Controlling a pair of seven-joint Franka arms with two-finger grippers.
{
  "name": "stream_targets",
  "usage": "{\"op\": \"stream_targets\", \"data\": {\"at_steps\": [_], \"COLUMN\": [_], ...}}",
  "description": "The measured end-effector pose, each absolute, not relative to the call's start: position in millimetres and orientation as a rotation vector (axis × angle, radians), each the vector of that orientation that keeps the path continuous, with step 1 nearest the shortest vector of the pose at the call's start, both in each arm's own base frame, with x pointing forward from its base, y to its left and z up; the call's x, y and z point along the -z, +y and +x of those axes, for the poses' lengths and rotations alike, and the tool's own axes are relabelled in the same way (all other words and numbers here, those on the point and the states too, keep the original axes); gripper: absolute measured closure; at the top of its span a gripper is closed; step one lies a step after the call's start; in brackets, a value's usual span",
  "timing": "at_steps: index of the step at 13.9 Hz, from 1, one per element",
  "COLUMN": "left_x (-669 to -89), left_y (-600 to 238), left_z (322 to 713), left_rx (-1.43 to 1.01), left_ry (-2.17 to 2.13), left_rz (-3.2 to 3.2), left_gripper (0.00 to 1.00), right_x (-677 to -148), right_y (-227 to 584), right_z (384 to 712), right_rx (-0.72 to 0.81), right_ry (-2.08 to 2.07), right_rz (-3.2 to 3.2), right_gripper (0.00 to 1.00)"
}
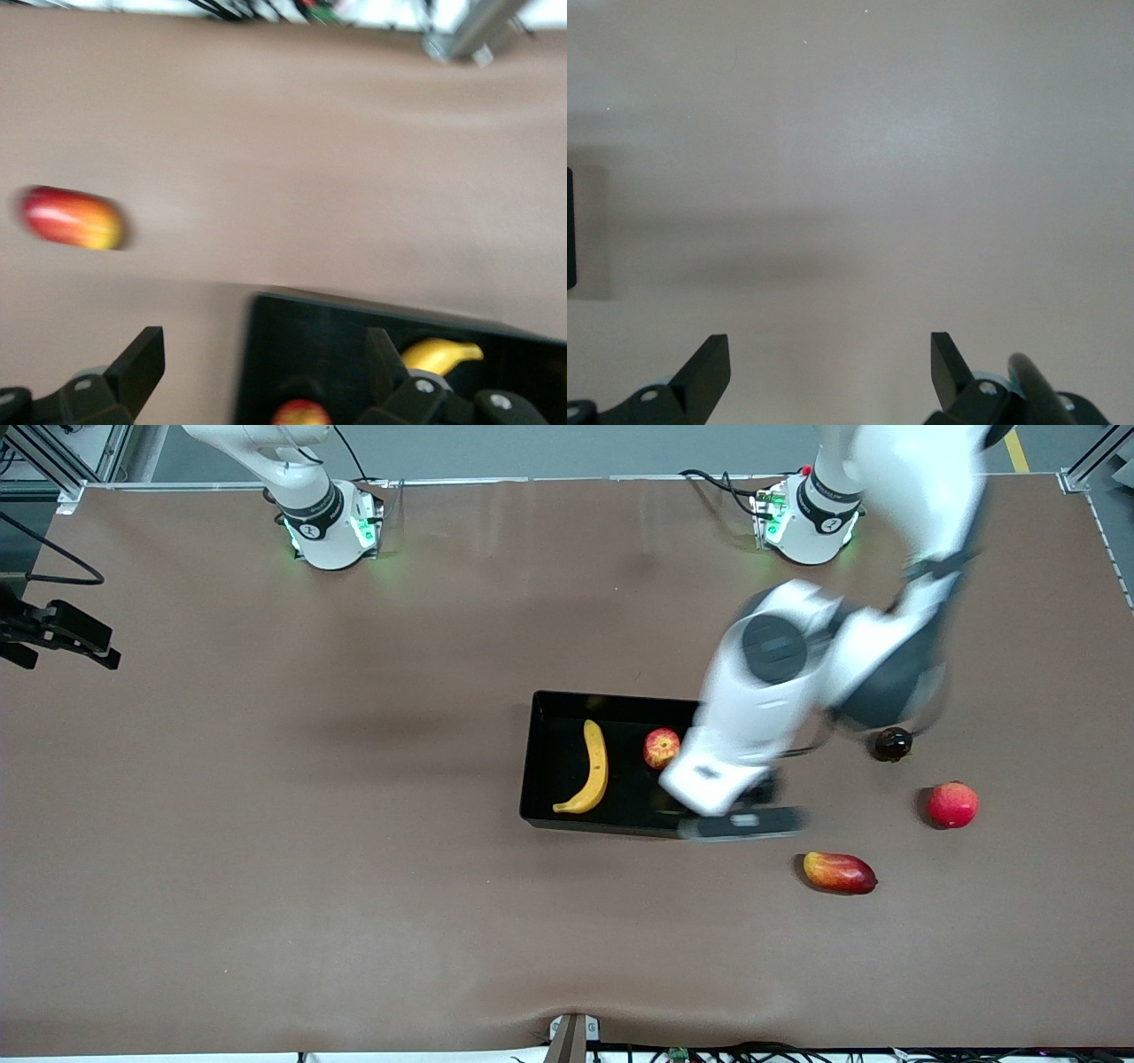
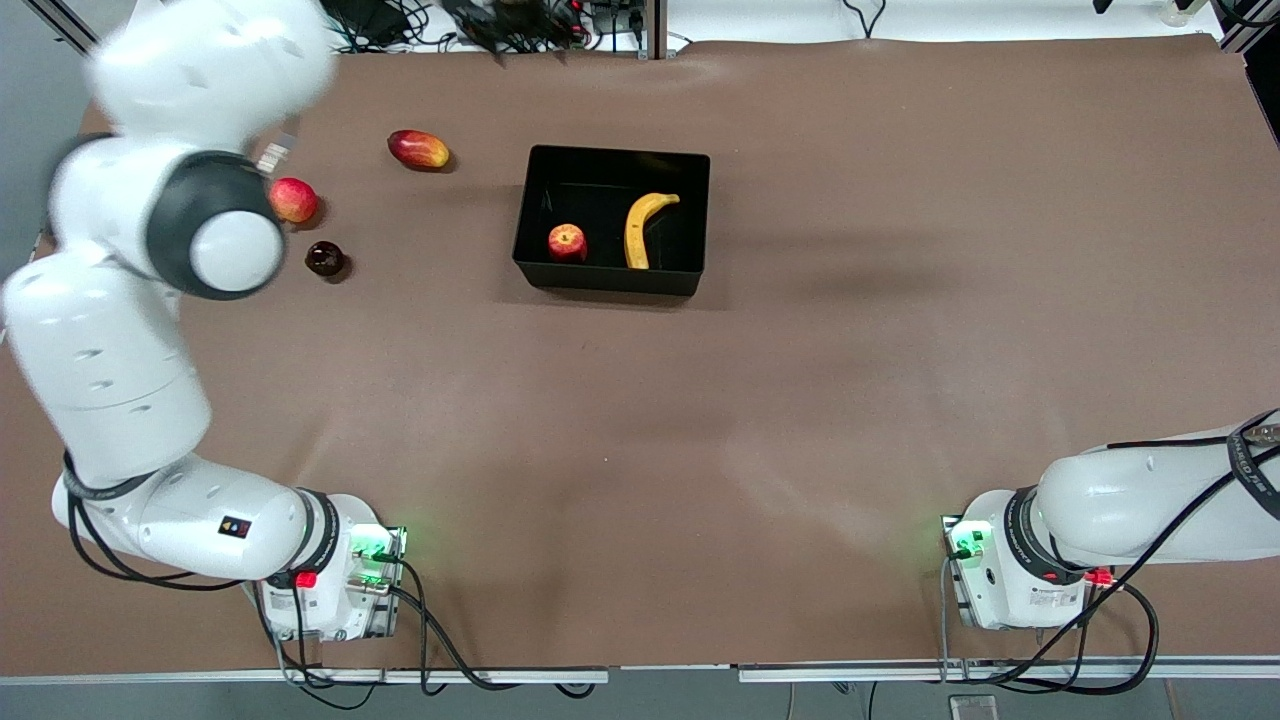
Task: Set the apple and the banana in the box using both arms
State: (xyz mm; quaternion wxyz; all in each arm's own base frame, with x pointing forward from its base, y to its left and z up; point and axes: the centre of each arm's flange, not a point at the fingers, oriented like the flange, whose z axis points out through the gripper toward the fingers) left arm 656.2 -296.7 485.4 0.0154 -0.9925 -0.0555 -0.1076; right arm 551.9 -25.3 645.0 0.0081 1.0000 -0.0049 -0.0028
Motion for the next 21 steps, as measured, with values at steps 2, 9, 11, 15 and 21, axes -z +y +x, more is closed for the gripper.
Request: {"op": "stream_targets", "data": {"at_steps": [2,9,11,15,21], "left_x": [-529,-611,-628,-650,-650], "left_y": [-234,-87,-67,-47,-56], "left_z": [660,641,626,585,536], "left_rx": [0.344,0.243,0.200,0.153,0.108], "left_ry": [-0.261,-0.165,-0.132,-0.138,-0.115], "left_rz": [-3.047,-3.025,-3.062,-3.102,-3.106], "left_gripper": [0.00,0.00,0.00,0.00,0.00], "right_x": [-645,-642,-644,-656,-666], "right_y": [-25,-25,-25,-23,-23], "right_z": [552,554,556,557,560], "right_rx": [0.008,0.007,-0.013,-0.067,-0.141], "right_ry": [-0.014,-0.014,-0.014,-0.009,-0.007], "right_rz": [3.125,3.125,3.125,3.123,3.118], "right_gripper": [0.00,0.00,0.00,0.00,0.00]}}
